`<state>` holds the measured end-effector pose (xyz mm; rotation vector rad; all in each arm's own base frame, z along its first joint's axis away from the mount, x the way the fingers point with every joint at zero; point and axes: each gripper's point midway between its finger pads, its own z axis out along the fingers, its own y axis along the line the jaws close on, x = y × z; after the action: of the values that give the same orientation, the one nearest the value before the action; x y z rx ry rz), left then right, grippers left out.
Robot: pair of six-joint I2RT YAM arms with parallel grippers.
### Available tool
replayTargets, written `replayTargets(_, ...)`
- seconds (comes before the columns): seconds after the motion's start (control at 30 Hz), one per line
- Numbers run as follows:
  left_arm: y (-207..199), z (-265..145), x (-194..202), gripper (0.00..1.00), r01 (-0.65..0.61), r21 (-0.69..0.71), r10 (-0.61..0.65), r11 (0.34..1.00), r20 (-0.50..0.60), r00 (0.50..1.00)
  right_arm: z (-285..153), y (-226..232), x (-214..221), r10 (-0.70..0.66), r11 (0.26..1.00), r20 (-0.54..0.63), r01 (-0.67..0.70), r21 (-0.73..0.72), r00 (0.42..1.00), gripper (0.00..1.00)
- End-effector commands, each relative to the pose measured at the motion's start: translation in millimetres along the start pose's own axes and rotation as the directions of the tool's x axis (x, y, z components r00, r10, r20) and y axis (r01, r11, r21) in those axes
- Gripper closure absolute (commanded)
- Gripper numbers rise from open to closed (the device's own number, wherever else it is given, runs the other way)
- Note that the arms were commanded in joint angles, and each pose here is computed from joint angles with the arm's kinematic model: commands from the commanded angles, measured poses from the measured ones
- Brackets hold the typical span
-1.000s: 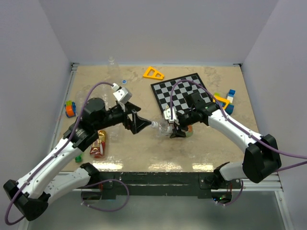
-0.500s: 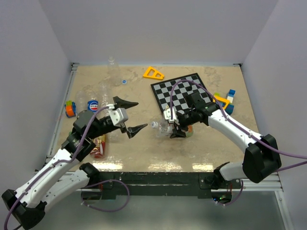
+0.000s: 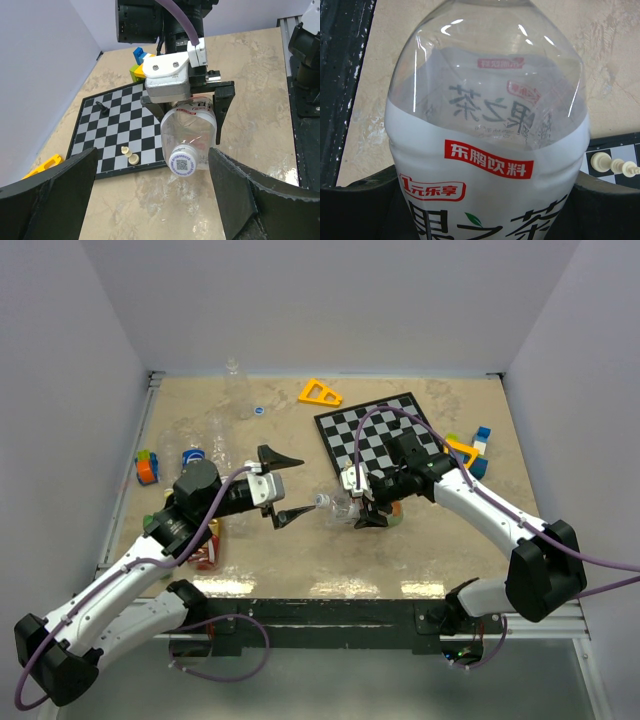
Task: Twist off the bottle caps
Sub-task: Unscrew the bottle cap from the plastic bottle.
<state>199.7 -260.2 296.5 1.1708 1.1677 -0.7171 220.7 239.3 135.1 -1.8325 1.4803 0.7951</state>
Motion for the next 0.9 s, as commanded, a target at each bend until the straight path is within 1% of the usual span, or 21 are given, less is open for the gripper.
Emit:
replayTargets(0.0, 2, 2, -14, 0.05, -0.076, 0.02, 0.075, 0.997, 0.054, 0.996, -3, -3, -9, -0.03, 1.0, 0.019, 0.03, 0.009, 0.999, 0.91)
replayTargets(0.57, -7, -1, -1, 0.05, -0.069, 0.036, 0.067, 0.997, 0.037, 0.997, -3, -3, -9, -0.03, 1.0, 0.02, 0.03, 0.008, 0.999, 0.91)
replayTargets(0.87, -13, 1, 5, 0.05, -0.061, 0.073, 0.058, 0.995, 0.031, 0.998, -2, -3, -8, -0.027, 1.0, 0.019, 0.027, 0.005, 0.999, 0.91)
